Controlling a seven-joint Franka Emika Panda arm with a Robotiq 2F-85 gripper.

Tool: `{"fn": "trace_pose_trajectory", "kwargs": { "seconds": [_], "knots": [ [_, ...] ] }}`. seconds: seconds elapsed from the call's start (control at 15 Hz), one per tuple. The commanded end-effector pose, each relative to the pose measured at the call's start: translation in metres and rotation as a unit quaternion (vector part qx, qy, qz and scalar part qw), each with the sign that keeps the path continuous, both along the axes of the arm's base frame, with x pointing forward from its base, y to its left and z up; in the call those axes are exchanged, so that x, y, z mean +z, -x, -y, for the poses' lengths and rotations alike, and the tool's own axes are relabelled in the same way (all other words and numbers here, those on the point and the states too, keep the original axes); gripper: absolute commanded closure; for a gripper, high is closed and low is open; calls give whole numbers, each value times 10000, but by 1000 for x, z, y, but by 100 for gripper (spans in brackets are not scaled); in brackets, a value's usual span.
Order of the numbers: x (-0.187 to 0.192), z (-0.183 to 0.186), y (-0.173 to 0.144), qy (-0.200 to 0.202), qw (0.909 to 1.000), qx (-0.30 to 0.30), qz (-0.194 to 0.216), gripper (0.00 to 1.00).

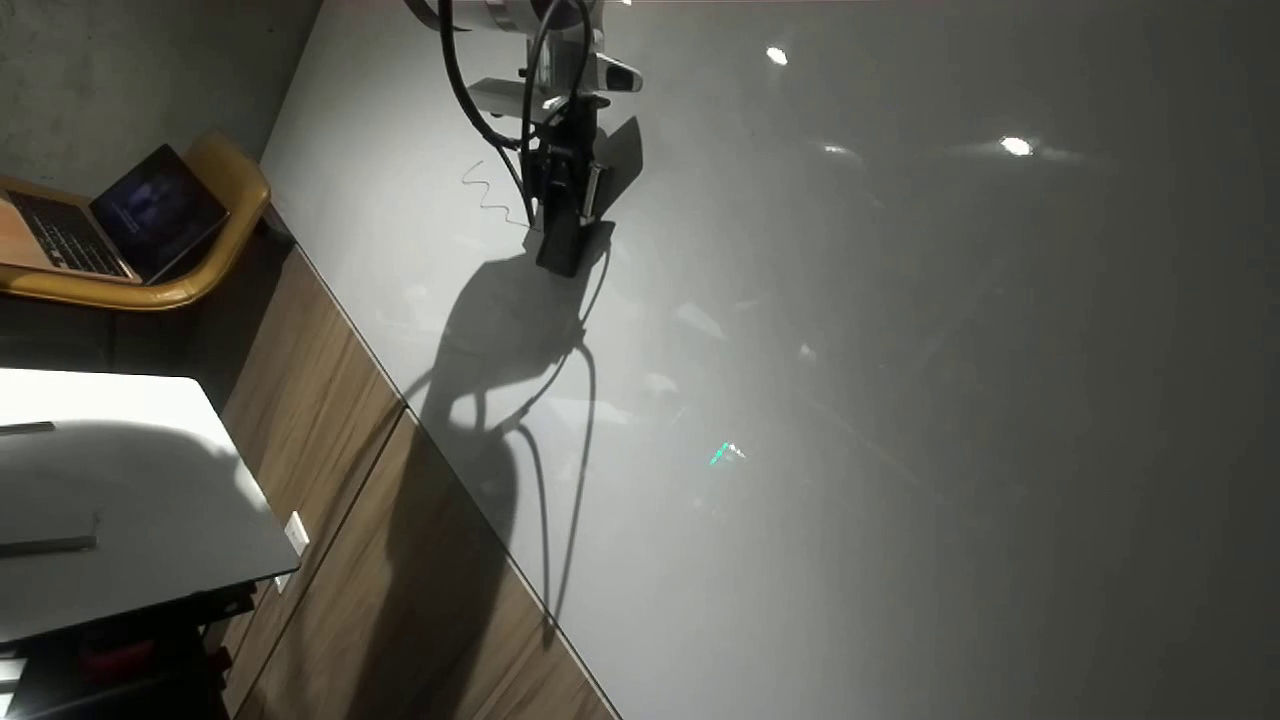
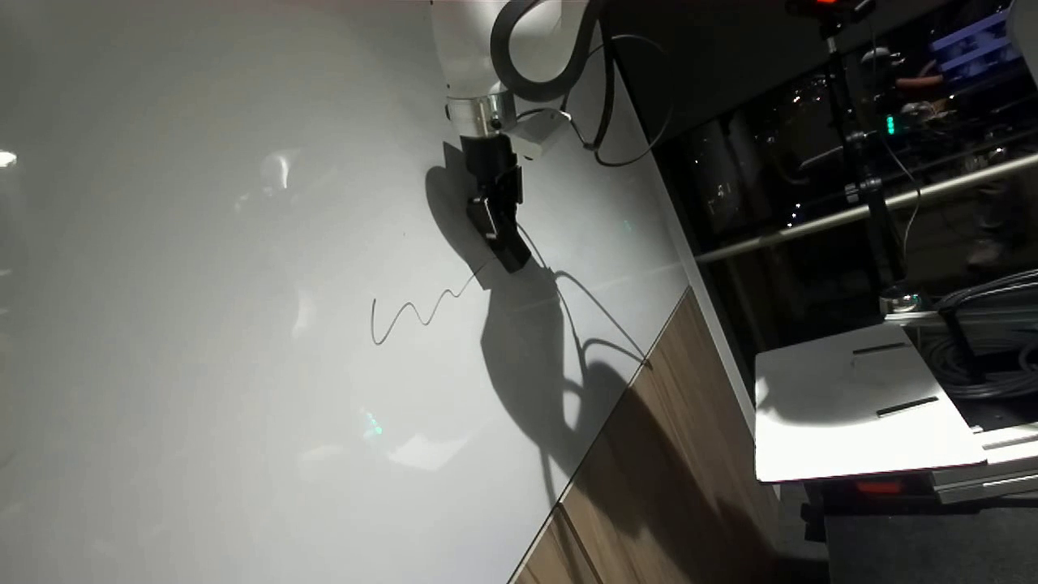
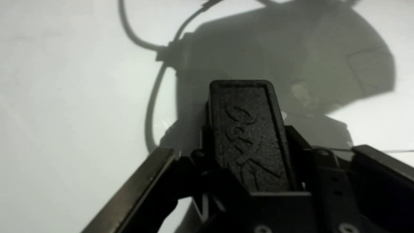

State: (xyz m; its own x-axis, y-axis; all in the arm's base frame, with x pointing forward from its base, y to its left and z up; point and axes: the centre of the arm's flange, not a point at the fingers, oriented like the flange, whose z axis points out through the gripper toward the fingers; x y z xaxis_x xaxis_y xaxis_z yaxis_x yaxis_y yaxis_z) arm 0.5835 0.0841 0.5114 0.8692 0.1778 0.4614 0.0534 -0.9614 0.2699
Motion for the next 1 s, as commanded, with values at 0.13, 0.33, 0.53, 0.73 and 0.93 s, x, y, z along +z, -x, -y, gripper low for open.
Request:
{"fn": "trace_pose_trajectory", "kwargs": {
  "seconds": [0.13,0.33,0.53,0.73,0.93],
  "knots": [
    [2,-30,-35,-65,9995,204,221,70],
    [7,-43,-38,-53,9993,288,225,70],
    [11,-62,-44,-55,9990,398,214,70],
    [10,-84,-48,-41,9985,523,160,70],
    [8,-109,-51,-27,9977,664,93,70]
  ]
}}
